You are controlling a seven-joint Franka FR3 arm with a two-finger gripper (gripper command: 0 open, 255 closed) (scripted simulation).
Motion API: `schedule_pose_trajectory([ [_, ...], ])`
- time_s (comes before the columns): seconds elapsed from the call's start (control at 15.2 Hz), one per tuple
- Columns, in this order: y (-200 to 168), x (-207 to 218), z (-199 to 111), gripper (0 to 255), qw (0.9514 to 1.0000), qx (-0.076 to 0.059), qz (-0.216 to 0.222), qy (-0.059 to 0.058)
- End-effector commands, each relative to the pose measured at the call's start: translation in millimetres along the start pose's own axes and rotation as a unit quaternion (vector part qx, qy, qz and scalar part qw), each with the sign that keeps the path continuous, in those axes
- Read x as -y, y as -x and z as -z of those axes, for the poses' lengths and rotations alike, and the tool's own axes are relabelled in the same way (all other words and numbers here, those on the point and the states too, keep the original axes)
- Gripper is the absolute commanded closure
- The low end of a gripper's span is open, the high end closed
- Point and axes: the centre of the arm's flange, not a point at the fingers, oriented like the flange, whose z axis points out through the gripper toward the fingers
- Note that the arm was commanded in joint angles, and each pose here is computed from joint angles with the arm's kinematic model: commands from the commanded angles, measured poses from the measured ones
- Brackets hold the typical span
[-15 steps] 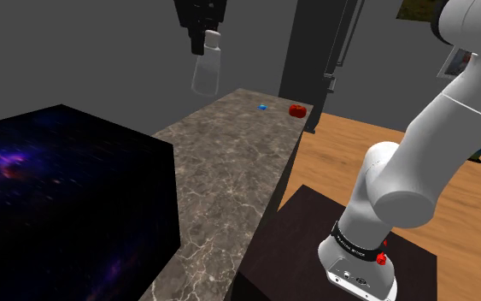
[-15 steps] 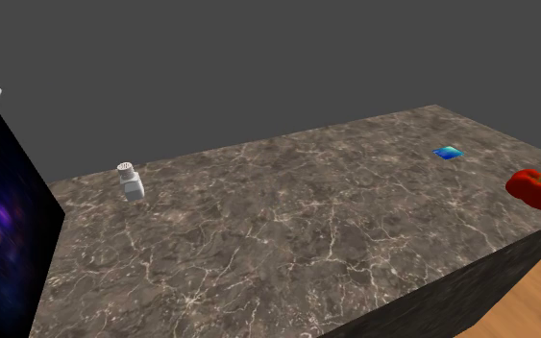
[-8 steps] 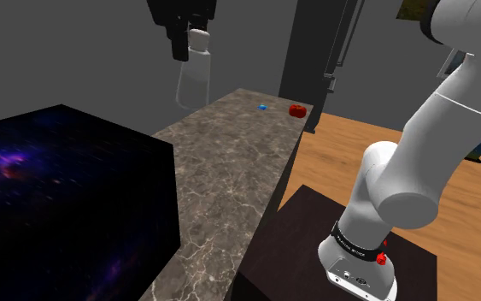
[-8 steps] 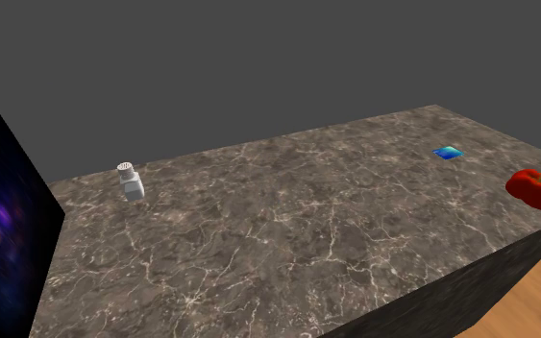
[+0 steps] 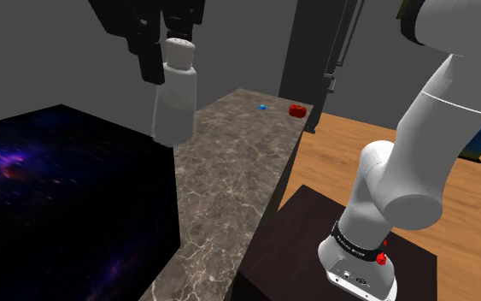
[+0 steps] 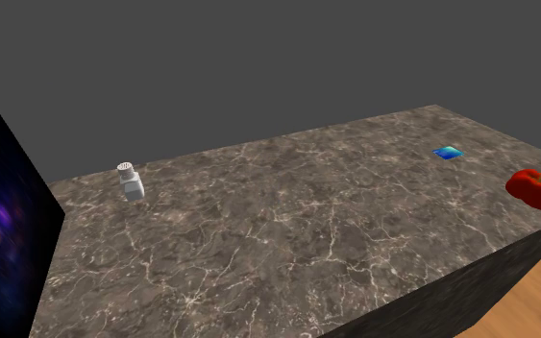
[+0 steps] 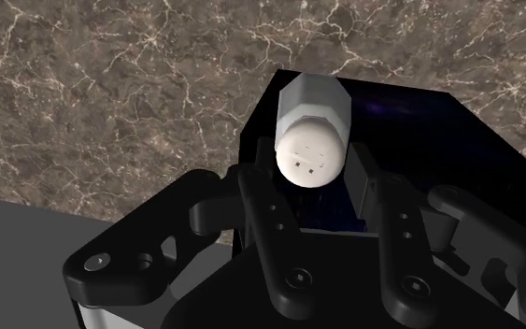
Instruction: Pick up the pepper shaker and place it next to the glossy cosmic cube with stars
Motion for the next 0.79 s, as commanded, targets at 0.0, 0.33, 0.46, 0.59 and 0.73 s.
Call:
schedule_pose_trajectory([
  [0.0, 5, 14, -3, 255, 1.0, 0.0, -0.002, 0.0],
  [0.33, 7, 17, -30, 255, 1.0, 0.0, -0.002, 0.0],
  [0.46, 7, 19, -40, 255, 1.0, 0.0, -0.002, 0.0],
  [0.59, 8, 20, -51, 255, 1.0, 0.0, -0.002, 0.0],
  [0.73, 8, 21, -61, 255, 1.0, 0.0, -0.002, 0.0],
])
